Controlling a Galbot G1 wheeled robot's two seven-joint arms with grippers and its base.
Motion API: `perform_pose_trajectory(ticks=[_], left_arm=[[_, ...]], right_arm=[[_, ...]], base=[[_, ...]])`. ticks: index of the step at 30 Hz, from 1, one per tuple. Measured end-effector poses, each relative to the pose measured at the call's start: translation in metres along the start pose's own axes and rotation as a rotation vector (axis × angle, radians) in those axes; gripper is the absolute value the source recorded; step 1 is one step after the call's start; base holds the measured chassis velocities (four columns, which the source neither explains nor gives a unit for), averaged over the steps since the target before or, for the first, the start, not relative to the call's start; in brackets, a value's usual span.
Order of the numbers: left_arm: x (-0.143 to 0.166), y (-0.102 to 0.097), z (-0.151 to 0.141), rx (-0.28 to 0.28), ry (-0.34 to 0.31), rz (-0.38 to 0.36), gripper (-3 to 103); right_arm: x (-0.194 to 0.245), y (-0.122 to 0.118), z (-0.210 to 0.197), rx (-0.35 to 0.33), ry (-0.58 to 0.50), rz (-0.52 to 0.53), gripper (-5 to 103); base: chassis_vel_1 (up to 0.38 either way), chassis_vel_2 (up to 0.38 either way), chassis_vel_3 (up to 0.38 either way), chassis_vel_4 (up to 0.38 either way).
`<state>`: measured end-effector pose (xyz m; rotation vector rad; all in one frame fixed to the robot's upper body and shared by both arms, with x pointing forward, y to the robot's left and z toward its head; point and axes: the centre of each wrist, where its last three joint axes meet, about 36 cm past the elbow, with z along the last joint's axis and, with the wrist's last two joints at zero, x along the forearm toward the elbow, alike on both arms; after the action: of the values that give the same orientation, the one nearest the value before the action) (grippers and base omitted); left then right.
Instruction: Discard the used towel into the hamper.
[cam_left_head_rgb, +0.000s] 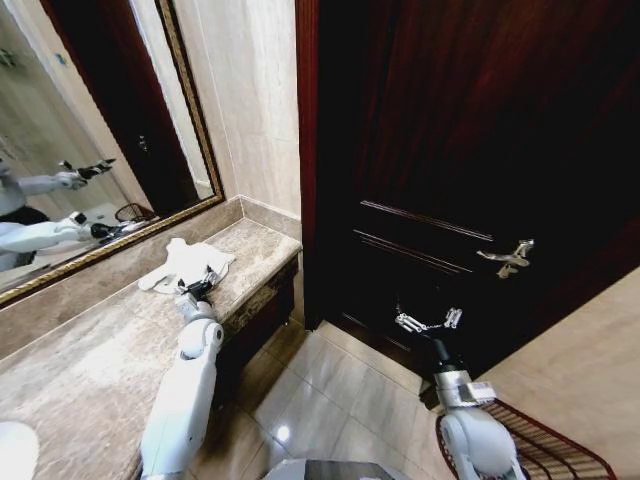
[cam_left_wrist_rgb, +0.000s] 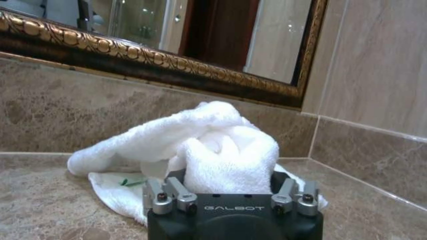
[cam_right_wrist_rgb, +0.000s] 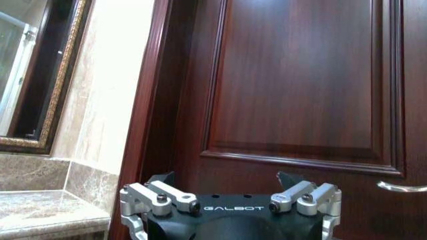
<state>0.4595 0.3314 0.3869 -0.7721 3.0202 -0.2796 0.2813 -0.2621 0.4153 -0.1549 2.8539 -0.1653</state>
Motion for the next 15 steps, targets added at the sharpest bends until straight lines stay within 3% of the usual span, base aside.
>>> perform_pose_trajectory(ticks=[3,4,6,15], left_arm=[[0.0003,0.0009,0.0004,0.002,-0.004,0.002,76],[0.0007,0.0016,0.0008,0.002,-0.006,0.002,68],[0.0011,0.0020,0.0009,0.002,-0.007,0.003,68],[0.0035,0.0077,-0.0030,0.002,-0.016,0.016,41]], right_arm=[[-0.0004,-0.0001,-0.0001,0.000,-0.001,0.001,100],[-0.0005,-0.0003,-0.0002,0.001,-0.002,0.001,100],[-0.0006,-0.0004,-0.0004,0.001,-0.002,0.001,100],[-0.0039,-0.0011,-0.0020,0.006,-0.015,0.004,100]], base=[[0.000,0.000,0.000,0.000],[0.000,0.000,0.000,0.000],[0.000,0.000,0.000,0.000],[0.000,0.000,0.000,0.000]])
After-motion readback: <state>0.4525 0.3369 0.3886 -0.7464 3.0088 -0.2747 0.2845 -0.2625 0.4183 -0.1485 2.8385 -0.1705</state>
